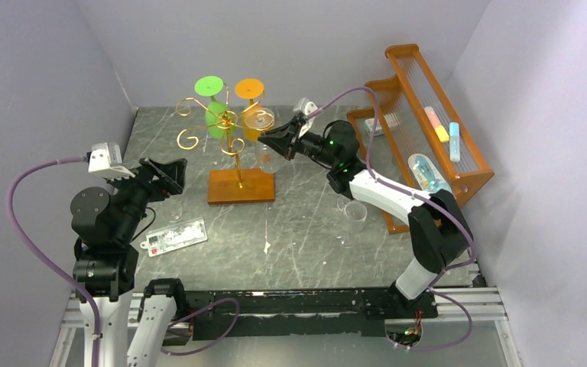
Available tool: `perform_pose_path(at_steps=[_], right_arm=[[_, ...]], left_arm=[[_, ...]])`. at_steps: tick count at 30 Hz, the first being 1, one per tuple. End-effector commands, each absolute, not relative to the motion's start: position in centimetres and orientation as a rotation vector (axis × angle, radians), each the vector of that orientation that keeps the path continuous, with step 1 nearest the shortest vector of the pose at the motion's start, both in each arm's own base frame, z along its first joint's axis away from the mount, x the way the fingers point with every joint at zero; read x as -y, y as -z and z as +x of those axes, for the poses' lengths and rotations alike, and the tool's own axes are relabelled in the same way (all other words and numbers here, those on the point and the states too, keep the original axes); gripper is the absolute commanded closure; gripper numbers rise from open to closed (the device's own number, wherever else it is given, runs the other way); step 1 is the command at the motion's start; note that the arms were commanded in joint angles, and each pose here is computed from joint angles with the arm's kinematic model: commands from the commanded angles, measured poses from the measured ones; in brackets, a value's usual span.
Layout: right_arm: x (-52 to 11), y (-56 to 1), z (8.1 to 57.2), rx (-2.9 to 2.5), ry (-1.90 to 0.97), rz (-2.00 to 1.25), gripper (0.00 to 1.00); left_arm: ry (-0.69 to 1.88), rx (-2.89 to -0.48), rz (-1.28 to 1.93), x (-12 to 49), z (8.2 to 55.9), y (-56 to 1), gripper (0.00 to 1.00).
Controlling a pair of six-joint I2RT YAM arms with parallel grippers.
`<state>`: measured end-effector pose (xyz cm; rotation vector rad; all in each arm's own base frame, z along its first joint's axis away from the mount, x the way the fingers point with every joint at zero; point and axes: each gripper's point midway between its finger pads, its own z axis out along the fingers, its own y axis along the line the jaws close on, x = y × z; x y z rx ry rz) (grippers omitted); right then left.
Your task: Place the wine glass upside down on the wine glass rack
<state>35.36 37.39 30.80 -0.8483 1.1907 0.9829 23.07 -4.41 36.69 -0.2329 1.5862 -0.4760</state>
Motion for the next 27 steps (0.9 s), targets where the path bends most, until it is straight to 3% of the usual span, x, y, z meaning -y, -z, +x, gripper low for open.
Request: perform_pose_path(at_steps=[1, 20, 23, 27], right_arm=[[-36.1, -34.4, 35.1, -1.079, -0.937, -0.771, 1.0], [-36.5, -32.1, 37.9, -1.189, -0.937, -0.68, 0.99], [-36.7, -31.6, 38.0, -1.206, -0.938, -0.691, 0.97], [-36.6, -31.1, 37.7, -1.226, -0.947, -0.697, 0.84]], left_arm=[[0.465, -1.606, -0.24, 4.3, 23.2, -35.9, 0.1], [0.459, -1.614, -0.232, 4.3, 23.2, -35.8, 0.1], [0.458, -1.613, -0.228, 4.3, 23.1, -35.8, 0.1], [0.457, -1.615, -0.224, 4.3, 23.1, -35.9, 0.1]])
